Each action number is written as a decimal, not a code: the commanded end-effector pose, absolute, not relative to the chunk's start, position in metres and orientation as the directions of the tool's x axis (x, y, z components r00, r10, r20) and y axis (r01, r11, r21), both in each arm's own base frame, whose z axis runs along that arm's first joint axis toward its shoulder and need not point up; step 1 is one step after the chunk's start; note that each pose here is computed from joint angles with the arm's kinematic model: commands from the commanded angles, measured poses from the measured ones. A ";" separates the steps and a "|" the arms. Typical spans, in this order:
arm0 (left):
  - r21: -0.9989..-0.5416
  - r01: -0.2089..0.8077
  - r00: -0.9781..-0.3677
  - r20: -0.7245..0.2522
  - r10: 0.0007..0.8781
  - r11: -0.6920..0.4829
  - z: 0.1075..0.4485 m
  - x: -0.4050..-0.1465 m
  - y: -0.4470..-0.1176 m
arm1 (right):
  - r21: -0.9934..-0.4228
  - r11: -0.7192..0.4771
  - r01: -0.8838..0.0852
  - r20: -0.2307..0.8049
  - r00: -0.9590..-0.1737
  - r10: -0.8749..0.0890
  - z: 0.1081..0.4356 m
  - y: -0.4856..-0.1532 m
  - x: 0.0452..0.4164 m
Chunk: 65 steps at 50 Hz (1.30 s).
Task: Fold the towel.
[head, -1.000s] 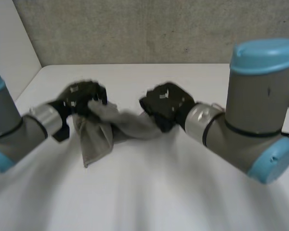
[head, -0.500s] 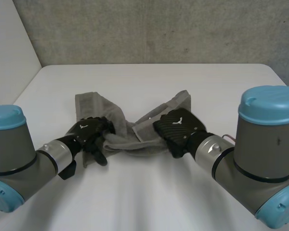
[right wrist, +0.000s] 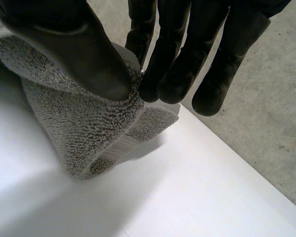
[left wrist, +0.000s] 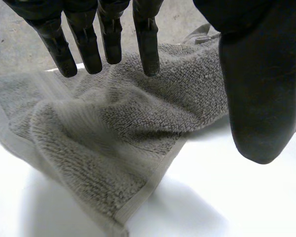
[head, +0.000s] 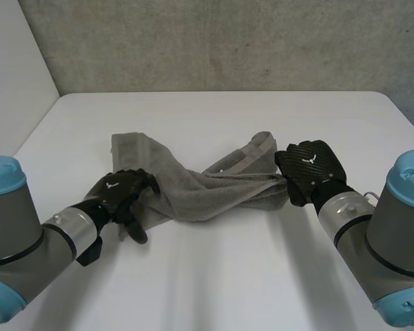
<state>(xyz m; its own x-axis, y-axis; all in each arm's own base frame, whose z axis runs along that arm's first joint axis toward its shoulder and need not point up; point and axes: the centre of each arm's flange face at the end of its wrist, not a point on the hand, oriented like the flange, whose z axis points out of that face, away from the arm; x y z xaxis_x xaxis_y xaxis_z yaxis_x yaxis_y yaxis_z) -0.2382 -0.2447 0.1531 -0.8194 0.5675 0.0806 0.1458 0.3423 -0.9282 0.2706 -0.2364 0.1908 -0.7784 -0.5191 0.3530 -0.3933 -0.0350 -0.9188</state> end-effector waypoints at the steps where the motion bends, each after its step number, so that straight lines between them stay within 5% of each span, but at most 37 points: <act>1: -0.934 0.239 -0.799 -0.033 0.600 0.267 0.149 -0.237 -0.244 | -0.919 -0.029 -0.393 0.349 -0.778 -0.523 0.187 -0.236 0.271; 12: -0.912 0.356 -0.829 -0.207 0.520 0.205 0.132 -0.228 -0.258 | -0.929 0.021 -0.370 0.308 -0.803 -0.510 0.181 -0.240 0.263; 54: -0.905 0.365 -0.826 -0.206 0.525 0.219 0.109 -0.235 -0.272 | -0.927 0.029 -0.375 0.308 -0.801 -0.513 0.177 -0.240 0.263; 65: -0.924 0.345 -0.860 -0.241 0.450 0.165 0.123 -0.229 -0.285 | -0.927 0.028 -0.375 0.308 -0.801 -0.513 0.177 -0.240 0.263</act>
<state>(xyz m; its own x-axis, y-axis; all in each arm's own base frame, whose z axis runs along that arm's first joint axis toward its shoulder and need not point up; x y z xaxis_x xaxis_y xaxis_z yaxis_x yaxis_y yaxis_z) -0.2330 -0.2791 0.1153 -0.8411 0.4921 -0.2247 0.3565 0.1918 -0.9144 0.2628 -0.2396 0.1770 -0.8005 -0.5140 0.3082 -0.3756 0.0296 -0.9263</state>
